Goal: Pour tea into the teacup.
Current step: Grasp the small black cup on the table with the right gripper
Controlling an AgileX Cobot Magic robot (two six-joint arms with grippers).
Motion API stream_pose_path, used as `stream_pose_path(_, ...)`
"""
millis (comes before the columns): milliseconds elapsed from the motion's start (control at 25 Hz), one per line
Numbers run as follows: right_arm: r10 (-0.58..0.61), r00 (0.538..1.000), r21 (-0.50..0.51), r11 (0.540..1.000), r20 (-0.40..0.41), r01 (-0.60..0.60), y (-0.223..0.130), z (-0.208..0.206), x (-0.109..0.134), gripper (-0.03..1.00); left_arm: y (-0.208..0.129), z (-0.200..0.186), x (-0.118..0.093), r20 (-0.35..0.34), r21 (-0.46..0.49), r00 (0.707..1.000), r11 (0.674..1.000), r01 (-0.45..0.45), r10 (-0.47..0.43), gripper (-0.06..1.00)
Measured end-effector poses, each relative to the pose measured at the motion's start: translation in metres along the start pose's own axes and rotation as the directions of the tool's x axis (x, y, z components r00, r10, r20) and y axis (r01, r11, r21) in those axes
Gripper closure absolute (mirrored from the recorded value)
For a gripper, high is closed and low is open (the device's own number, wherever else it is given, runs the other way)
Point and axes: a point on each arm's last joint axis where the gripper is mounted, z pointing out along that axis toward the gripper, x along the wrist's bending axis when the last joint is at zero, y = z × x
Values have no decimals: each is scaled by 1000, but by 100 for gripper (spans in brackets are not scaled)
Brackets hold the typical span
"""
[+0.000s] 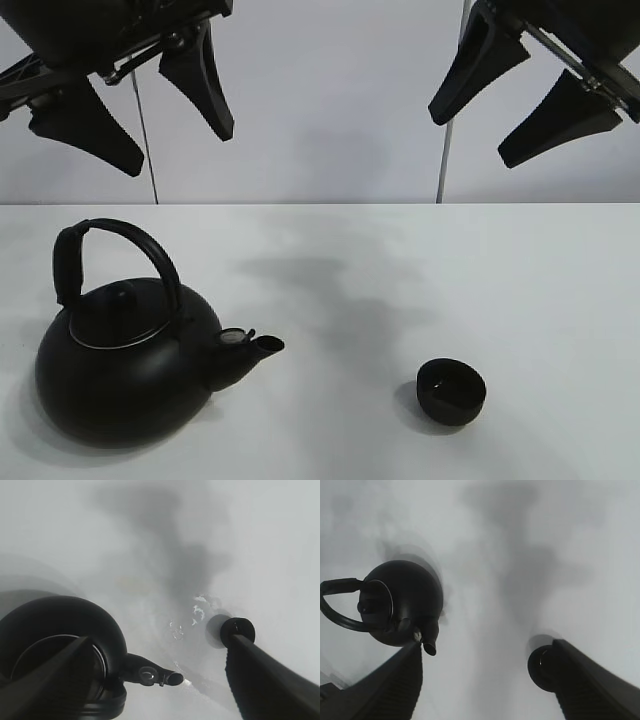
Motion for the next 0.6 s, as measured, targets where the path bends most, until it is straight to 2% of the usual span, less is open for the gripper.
stream_pose_path(360,-3,1000,-5,1000,4,3,0,0,0,47,0,0,0,0,0,1000,1000,0,0,41)
stream_pose_path(600,-113,994,55,992,4,113,-5,0,-1,47,0,0,0,0,0,1000,1000,0,0,41)
